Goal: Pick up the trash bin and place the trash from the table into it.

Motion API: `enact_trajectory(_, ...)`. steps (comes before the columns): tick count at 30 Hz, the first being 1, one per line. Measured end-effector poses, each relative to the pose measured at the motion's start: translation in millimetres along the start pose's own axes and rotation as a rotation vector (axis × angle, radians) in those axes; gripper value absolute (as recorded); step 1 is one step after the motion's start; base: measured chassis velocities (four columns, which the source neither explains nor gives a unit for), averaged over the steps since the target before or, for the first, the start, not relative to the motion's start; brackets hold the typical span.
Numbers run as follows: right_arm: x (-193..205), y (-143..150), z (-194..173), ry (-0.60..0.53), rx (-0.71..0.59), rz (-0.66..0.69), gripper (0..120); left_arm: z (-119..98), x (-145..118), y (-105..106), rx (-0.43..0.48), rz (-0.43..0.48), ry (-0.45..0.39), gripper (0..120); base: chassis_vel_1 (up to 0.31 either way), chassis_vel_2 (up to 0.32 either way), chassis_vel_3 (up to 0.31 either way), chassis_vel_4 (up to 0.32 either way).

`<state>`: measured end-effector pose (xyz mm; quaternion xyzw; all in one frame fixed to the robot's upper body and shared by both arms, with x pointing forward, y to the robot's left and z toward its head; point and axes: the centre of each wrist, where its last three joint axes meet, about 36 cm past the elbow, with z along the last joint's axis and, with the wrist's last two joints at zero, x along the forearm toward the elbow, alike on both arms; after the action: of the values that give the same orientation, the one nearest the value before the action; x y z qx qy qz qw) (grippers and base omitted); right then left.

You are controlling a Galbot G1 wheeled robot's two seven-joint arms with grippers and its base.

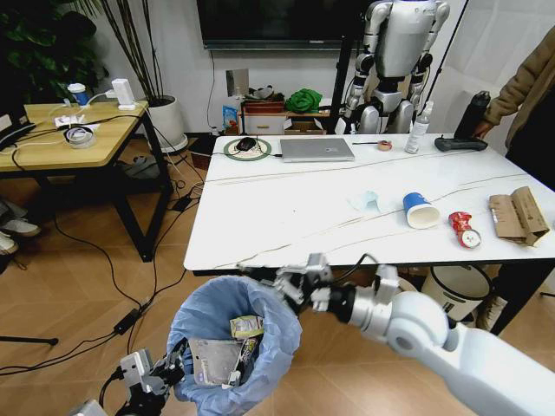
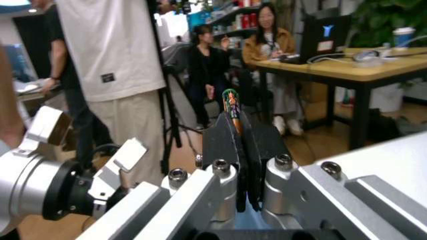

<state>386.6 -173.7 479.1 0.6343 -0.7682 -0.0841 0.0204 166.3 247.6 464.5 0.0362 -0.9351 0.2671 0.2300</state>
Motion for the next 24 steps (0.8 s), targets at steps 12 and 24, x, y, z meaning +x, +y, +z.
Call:
enact_trajectory(12, -29, -1, 19, 0.031, 0.041, -0.048, 15, -4, 7, -5, 0.01, -0.008, -0.026, 0, 0.0, 0.0, 0.0, 0.0)
enact_trajectory(24, 20, -28, -3, -0.136, 0.098, 0.271, 57, 0, 4, -1, -0.019, -0.005, -0.01, 0, 0.0, 0.0, 0.0, 0.0)
